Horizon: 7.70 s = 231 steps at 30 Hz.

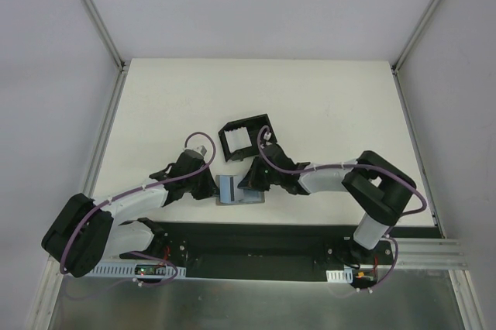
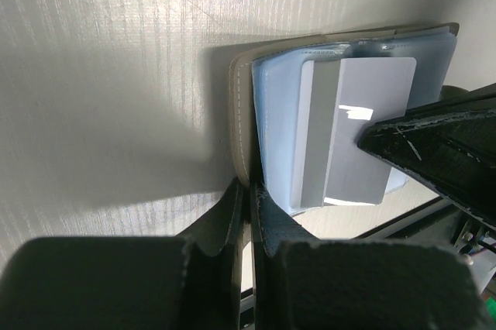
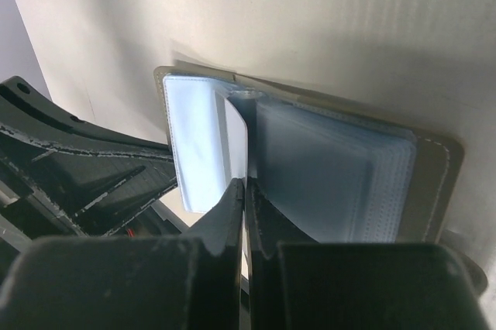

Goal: Put the credit cards into the card holder
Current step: Insert the credit card into the card holder, then pick up the credit card from the storage box, then turn over the card slot in the card holder.

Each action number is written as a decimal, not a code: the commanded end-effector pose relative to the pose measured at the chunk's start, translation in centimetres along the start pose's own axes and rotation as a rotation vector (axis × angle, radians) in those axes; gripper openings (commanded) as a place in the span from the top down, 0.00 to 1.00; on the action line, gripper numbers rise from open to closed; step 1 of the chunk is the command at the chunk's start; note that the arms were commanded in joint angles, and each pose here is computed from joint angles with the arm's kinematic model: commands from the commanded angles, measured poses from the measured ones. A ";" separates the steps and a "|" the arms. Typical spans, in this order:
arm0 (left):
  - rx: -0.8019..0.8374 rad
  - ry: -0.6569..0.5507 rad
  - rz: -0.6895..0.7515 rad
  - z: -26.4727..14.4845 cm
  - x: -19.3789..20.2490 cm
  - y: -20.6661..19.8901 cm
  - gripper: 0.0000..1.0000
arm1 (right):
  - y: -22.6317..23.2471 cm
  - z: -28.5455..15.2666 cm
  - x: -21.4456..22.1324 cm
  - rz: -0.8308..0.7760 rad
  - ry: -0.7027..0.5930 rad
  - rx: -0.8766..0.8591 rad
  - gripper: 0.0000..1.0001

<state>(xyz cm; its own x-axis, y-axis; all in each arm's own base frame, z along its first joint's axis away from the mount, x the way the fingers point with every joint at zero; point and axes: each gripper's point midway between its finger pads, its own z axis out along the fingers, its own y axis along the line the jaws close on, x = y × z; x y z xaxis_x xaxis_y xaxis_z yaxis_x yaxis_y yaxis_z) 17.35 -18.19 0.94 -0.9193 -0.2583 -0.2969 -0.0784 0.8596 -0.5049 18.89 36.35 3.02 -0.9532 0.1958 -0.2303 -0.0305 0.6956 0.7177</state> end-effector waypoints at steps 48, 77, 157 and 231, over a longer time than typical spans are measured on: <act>-0.126 0.080 0.039 -0.2 2.4 3.4 1.00 | 8.1 0.5 2.4 -0.299 0.138 -0.009 0.76; -0.087 0.071 -0.018 -0.7 2.7 2.8 1.00 | 6.2 -9.3 -7.0 -0.384 -0.206 0.109 0.31; -0.090 0.048 0.030 -0.4 1.2 2.0 1.00 | 5.8 -0.5 -17.4 -0.281 0.030 -0.025 0.62; -0.090 0.072 0.022 -0.4 2.7 3.0 1.00 | -2.0 -4.6 -1.2 -0.348 -0.157 0.426 1.00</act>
<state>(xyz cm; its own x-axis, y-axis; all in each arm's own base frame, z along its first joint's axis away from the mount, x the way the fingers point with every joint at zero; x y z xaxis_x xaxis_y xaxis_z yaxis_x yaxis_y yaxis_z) 17.02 -18.04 1.32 -0.9178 -0.2456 -0.3119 -0.0553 0.8570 -0.5123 18.76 30.47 5.00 -0.8538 -0.0026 -0.5206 -0.1663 0.9490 0.2679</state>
